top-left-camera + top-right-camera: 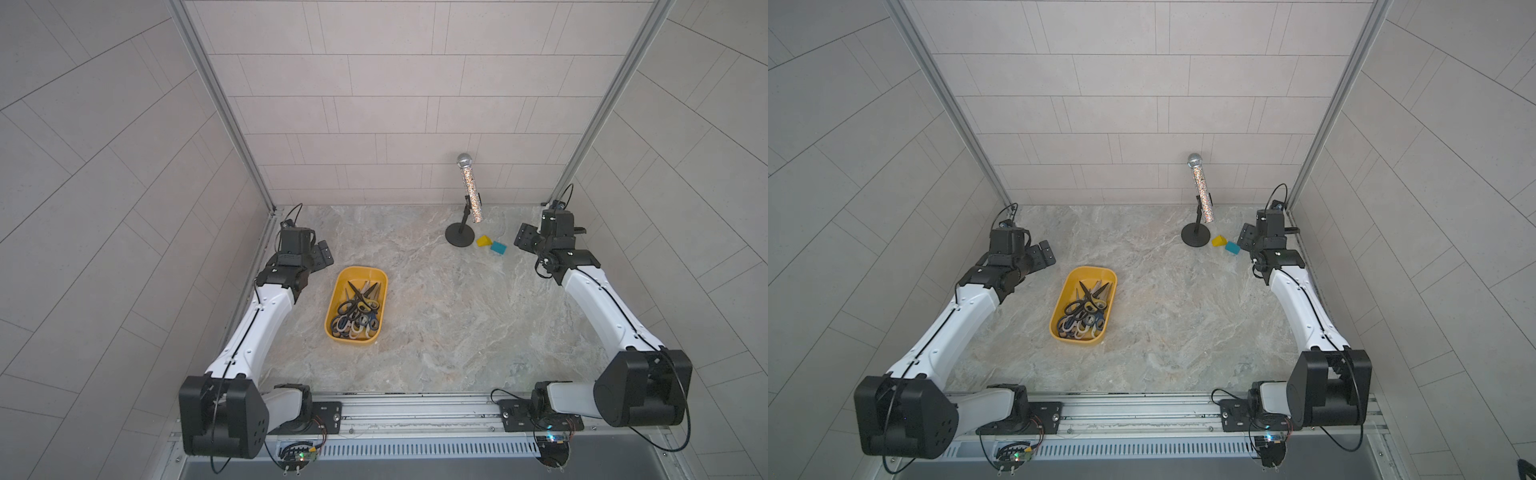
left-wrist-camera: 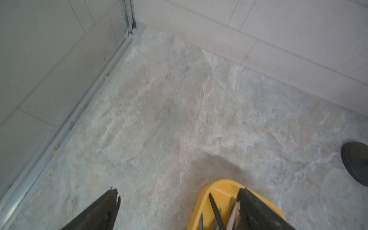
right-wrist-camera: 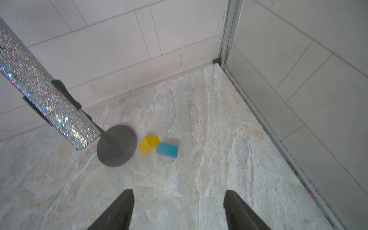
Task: Take the scissors out of the storage box
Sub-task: Pick up the scissors from the storage box.
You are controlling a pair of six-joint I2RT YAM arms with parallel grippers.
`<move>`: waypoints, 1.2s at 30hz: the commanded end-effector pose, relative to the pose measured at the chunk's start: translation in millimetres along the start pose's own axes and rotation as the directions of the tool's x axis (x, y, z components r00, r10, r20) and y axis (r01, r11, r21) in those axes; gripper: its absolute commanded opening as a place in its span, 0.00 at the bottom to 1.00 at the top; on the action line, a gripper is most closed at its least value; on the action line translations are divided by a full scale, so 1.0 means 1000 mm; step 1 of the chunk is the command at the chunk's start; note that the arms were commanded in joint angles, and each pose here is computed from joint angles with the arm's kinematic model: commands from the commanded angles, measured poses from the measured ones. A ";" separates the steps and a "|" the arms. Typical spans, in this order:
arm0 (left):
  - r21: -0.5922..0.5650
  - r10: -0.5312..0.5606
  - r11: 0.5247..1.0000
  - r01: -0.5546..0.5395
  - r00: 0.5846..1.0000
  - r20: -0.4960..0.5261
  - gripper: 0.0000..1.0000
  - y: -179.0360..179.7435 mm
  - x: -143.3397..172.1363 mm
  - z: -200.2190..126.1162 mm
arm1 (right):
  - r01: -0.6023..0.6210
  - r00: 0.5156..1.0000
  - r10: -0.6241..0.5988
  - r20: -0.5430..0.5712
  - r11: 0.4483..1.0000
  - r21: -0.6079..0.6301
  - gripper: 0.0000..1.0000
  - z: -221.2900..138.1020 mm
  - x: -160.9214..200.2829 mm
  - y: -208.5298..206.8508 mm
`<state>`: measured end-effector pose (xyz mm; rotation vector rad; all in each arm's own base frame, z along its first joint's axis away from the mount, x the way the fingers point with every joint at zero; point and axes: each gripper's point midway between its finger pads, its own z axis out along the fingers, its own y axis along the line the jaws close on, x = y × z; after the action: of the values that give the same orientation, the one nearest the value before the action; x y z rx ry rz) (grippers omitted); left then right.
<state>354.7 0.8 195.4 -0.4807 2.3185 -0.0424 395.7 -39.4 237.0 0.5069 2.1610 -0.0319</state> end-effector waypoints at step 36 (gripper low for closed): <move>-0.061 0.003 0.997 -0.052 0.781 -0.625 0.40 -0.069 0.161 -0.006 | 0.296 0.783 -0.340 -0.522 0.940 -0.168 0.47 -0.071 0.224 0.063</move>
<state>260.8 -119.5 103.0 -0.4936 3.0175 -0.1475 248.1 114.1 110.1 0.0815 2.8121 0.0286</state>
